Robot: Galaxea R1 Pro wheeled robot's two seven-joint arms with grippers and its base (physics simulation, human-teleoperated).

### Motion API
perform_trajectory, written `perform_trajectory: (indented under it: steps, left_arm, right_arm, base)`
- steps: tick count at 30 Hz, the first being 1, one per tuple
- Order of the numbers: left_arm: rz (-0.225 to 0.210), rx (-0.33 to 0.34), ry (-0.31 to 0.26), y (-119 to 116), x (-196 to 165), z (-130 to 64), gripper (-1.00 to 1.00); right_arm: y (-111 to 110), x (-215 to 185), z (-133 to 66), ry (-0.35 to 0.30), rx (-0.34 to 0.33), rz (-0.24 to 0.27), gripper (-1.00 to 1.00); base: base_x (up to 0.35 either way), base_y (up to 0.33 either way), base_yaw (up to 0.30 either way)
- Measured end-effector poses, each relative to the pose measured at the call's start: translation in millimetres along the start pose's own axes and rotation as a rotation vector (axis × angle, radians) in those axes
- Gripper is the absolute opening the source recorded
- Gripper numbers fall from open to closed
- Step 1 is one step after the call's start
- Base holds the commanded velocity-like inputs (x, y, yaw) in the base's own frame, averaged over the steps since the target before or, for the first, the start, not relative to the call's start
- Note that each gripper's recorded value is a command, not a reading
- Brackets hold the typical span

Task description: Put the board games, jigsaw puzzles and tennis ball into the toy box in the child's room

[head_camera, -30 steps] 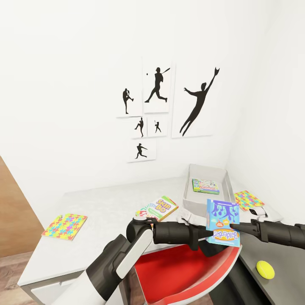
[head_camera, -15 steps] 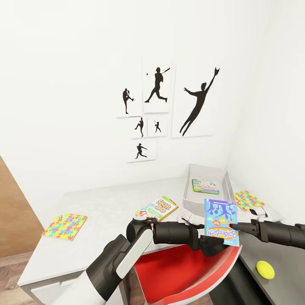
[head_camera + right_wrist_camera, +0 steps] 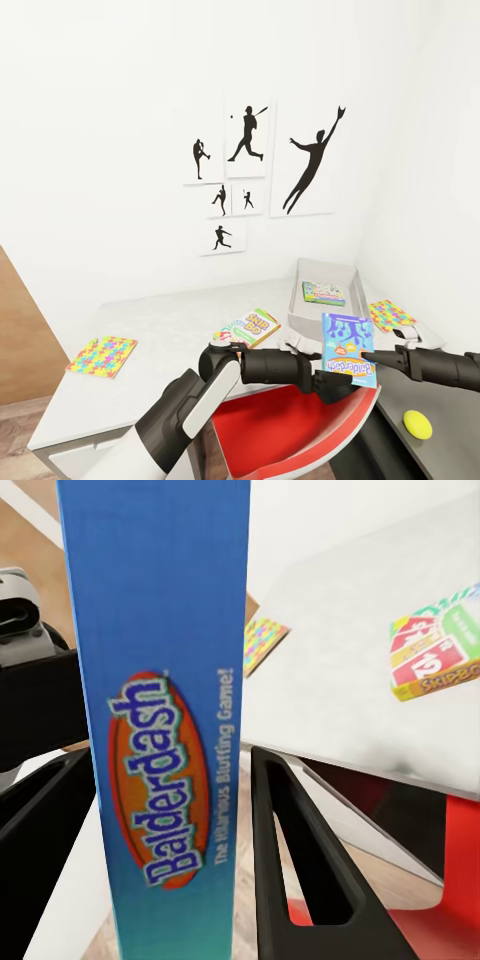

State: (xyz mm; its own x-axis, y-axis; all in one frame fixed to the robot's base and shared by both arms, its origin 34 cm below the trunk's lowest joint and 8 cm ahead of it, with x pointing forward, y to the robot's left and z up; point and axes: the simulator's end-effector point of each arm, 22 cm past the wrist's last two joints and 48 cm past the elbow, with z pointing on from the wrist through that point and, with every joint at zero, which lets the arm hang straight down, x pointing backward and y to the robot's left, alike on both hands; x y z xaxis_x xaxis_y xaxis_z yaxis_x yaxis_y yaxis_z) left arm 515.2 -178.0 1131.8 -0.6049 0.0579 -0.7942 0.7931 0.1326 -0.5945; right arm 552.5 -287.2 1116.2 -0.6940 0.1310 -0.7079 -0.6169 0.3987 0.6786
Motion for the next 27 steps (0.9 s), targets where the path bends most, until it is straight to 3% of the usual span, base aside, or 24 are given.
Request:
perform_trajectory:
  steps: [12,17,24,27]
  left_arm:
    - [-0.008,-0.02,-0.004,10.0,2.3,-10.3,1.0]
    - [-0.012,-0.04,-0.02,20.4,-1.5,-23.5,1.0]
    - [-0.017,-0.088,-0.067,37.6,-9.1,-57.0,1.0]
    - [-0.028,-0.127,-0.107,50.1,-12.1,-83.3,1.0]
  right_arm:
    - [-0.9,-3.7,-3.6,-0.015,0.003,0.001,-1.0]
    - [-1.2,-4.5,-3.9,-0.018,0.004,0.0,-1.0]
    - [-1.8,-8.3,-7.2,-0.031,0.009,-0.004,-1.0]
    - [-2.5,-12.5,-11.2,-0.045,0.016,-0.008,-1.0]
  base:
    - [0.0,0.0,0.0]
    - [0.0,0.0,0.0]
    - [0.0,0.0,0.0]
    - [0.0,0.0,0.0]
